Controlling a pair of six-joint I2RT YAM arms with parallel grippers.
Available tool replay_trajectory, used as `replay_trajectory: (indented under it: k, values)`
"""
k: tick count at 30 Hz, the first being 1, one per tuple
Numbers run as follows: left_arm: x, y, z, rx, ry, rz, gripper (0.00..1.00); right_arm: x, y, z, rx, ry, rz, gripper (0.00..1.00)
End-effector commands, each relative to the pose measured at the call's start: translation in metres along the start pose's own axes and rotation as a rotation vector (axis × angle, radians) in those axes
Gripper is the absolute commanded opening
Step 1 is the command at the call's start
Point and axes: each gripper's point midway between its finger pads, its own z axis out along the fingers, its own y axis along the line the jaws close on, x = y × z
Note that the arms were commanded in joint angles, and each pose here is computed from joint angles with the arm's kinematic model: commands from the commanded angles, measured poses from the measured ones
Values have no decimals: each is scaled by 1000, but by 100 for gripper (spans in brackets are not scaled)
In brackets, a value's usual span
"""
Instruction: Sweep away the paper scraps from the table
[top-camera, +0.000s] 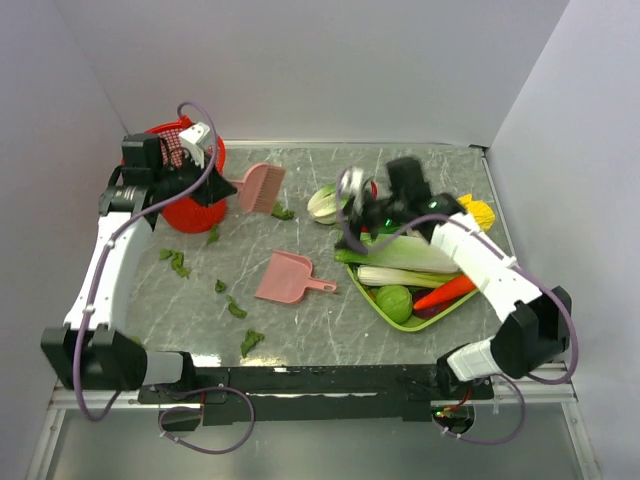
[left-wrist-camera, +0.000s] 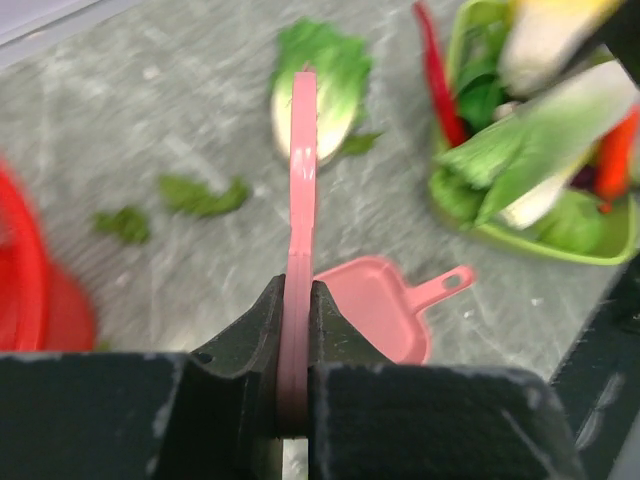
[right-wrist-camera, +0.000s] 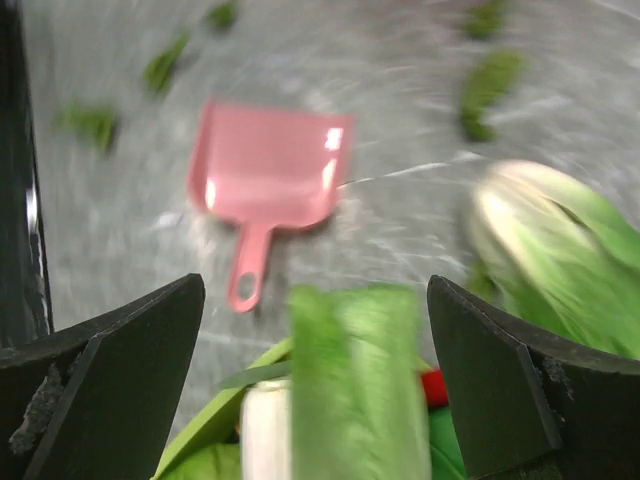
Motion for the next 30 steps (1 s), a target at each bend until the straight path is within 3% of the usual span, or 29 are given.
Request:
replay_trajectory:
  k: [1,7,14,22,30]
  values:
    - [7,27,-34,-289,42,78,1,36,47,25,-150,148,-393,97]
    - [-18,61,-56,-463,-39,37,1,27,60,60,-226,152,-326,92]
    - [-31,65,-63,-458,-173,-202,1,63,71,94,-293,406,-178,89]
    - [-50,58,-82,-477,-201,-102,1,97,81,104,-180,574,-52,85]
    - [-60,55,-91,-478,-221,-70,1,122,70,106,-98,692,-64,81]
